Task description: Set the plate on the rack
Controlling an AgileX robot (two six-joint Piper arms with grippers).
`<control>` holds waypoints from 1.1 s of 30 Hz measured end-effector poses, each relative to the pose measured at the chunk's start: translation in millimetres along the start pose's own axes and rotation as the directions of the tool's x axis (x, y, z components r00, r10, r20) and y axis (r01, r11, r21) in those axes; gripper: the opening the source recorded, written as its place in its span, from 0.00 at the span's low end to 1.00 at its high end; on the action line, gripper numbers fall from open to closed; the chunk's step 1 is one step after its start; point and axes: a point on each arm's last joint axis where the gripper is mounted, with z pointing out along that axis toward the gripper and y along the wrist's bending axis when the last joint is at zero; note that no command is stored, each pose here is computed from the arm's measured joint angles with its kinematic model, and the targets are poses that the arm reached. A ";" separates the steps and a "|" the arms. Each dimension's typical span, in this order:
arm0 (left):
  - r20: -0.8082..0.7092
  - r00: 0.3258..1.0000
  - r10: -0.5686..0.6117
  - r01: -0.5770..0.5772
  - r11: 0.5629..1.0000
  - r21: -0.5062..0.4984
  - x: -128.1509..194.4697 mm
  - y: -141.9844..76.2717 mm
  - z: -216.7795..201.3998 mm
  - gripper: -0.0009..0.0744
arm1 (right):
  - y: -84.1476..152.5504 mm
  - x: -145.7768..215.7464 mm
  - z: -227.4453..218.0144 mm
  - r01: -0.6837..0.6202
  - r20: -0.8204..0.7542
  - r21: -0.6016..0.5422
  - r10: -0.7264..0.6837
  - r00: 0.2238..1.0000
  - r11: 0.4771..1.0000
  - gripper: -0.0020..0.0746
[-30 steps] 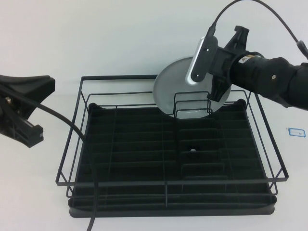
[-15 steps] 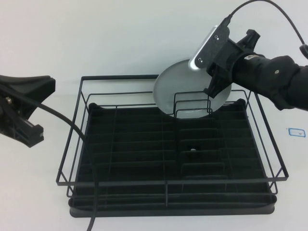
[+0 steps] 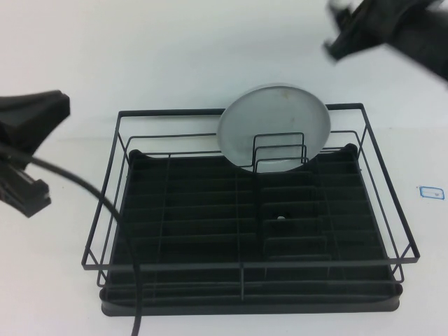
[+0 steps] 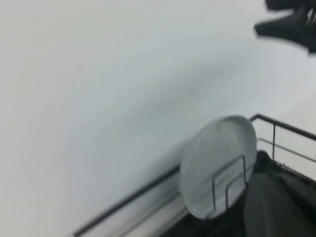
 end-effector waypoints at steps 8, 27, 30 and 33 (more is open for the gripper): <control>0.072 0.992 0.107 -0.105 0.994 -0.034 -19.8 -17.0 -26.3 0.01 | -36.3 -49.2 -68.1 -0.189 0.146 0.053 0.180 0.973 0.980 0.65; -0.017 0.983 0.184 -0.183 0.953 -0.242 38.4 -51.6 -75.1 0.01 | 5.0 61.6 -239.8 -0.236 0.126 -0.154 0.256 0.958 0.959 0.05; -0.052 0.987 0.151 -0.159 0.957 -0.241 55.1 -52.3 -72.7 0.01 | 13.8 82.6 -248.7 -0.242 0.100 -0.165 0.261 0.960 0.956 0.05; -0.075 0.988 0.134 -0.148 0.961 -0.232 65.1 -53.4 -71.2 0.01 | 18.6 96.0 -257.2 -0.239 0.097 -0.165 0.257 0.962 0.957 0.05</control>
